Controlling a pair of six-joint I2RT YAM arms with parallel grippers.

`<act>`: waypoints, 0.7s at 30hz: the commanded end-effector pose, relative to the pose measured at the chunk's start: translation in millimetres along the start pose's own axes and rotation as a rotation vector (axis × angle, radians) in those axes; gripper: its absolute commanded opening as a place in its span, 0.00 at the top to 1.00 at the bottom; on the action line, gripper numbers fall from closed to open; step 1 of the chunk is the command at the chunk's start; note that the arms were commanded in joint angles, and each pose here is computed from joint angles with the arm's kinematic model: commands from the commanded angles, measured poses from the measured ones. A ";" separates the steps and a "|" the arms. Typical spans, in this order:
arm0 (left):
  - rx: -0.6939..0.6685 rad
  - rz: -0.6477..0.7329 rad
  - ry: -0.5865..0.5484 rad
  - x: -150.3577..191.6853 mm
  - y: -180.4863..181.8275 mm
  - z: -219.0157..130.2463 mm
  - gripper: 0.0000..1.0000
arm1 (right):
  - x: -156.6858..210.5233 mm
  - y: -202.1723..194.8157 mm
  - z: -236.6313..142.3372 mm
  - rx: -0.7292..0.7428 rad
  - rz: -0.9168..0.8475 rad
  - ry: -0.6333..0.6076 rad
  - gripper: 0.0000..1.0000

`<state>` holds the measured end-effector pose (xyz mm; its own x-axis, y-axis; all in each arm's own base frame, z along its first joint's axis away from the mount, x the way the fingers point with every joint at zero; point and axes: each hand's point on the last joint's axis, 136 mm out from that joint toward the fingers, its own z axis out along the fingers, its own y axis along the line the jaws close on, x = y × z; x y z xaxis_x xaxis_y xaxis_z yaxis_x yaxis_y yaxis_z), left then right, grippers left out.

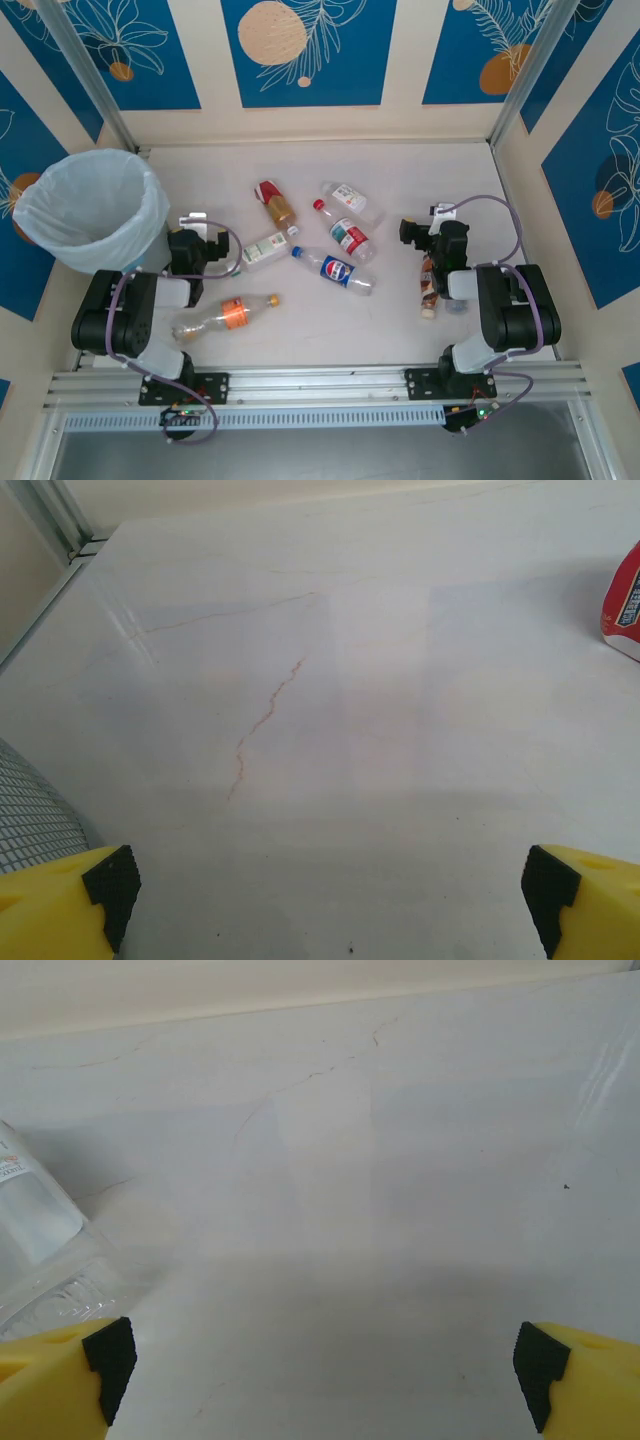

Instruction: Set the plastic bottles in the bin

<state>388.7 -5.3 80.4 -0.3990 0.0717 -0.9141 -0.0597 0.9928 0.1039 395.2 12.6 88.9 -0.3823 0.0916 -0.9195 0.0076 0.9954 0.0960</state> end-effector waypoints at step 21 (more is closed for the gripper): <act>-0.006 0.000 -0.040 -11.1 -0.4 -0.3 0.01 | -6.0 -2.6 -2.0 0.002 0.015 -0.031 0.01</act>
<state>388.7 -5.3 80.4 -0.3990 0.0717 -0.9141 -0.0597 0.9928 0.1039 395.3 10.6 88.9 -0.3819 0.0945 -0.9194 0.0126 0.9952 0.0971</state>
